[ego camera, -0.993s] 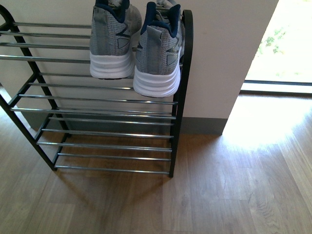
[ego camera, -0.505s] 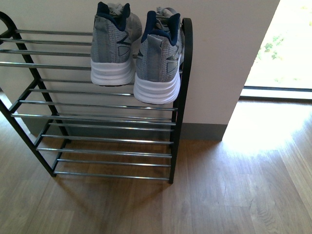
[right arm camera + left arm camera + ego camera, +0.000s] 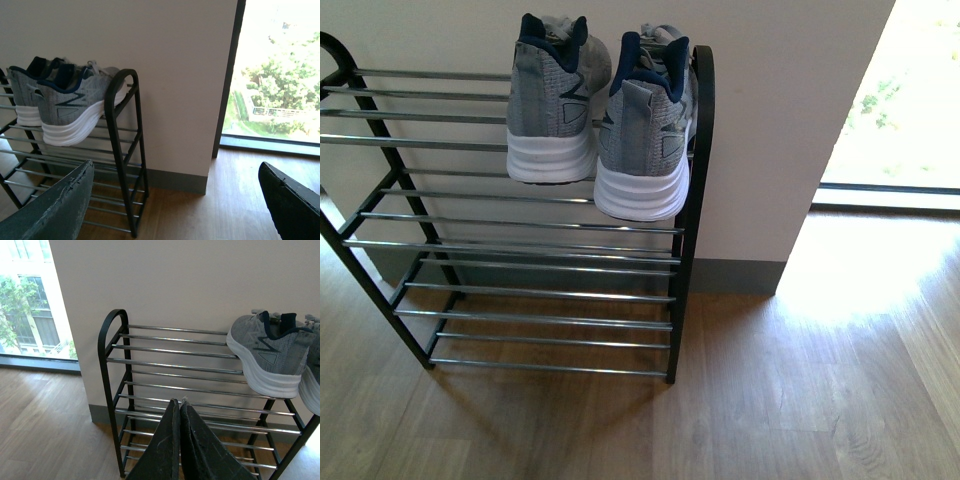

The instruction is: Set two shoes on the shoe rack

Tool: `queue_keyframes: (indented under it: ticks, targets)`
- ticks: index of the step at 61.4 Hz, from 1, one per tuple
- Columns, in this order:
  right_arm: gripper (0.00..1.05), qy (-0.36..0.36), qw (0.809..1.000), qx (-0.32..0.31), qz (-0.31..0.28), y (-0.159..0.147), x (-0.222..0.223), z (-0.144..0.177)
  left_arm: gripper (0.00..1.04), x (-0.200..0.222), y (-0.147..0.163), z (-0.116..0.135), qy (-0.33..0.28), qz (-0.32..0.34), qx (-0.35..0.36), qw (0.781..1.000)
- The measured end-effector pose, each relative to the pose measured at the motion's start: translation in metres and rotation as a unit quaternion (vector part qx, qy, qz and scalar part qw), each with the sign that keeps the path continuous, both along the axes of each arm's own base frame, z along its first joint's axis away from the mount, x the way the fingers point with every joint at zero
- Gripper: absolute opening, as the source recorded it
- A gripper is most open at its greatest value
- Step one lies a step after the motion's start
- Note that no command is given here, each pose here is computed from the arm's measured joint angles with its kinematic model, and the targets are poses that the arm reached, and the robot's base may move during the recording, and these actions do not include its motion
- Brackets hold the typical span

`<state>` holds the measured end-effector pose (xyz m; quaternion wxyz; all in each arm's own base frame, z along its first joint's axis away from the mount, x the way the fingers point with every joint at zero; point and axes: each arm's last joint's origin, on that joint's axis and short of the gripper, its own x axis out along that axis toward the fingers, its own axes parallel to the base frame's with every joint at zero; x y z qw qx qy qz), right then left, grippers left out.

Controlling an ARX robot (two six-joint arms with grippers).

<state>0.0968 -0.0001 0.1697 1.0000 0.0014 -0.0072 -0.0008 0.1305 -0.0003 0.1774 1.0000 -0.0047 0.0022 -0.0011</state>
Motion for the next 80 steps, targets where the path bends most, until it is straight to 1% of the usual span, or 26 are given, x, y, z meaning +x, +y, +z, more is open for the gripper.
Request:
queue_keyframes:
  ticks: [11,56,61,65,80]
  targets:
    - [0.96,0.0,1.0,0.0,0.0,0.0,0.0,0.0,0.01,-0.006,0.0,-0.007,-0.005,-0.001,0.001,1.0]
    - [0.96,0.0,1.0,0.0,0.0,0.0,0.0,0.0,0.01,-0.023,0.0,-0.007,-0.01,0.0,0.001,1.0]
    - [0.96,0.0,1.0,0.0,0.0,0.0,0.0,0.0,0.01,-0.029,0.0,-0.011,0.008,0.0,0.001,1.0]
    - [0.96,0.0,1.0,0.0,0.0,0.0,0.0,0.0,0.01,-0.032,0.0,-0.01,-0.003,0.0,0.001,1.0]
    - [0.96,0.0,1.0,0.0,0.0,0.0,0.0,0.0,0.01,-0.033,0.0,-0.011,-0.001,0.0,0.001,1.0]
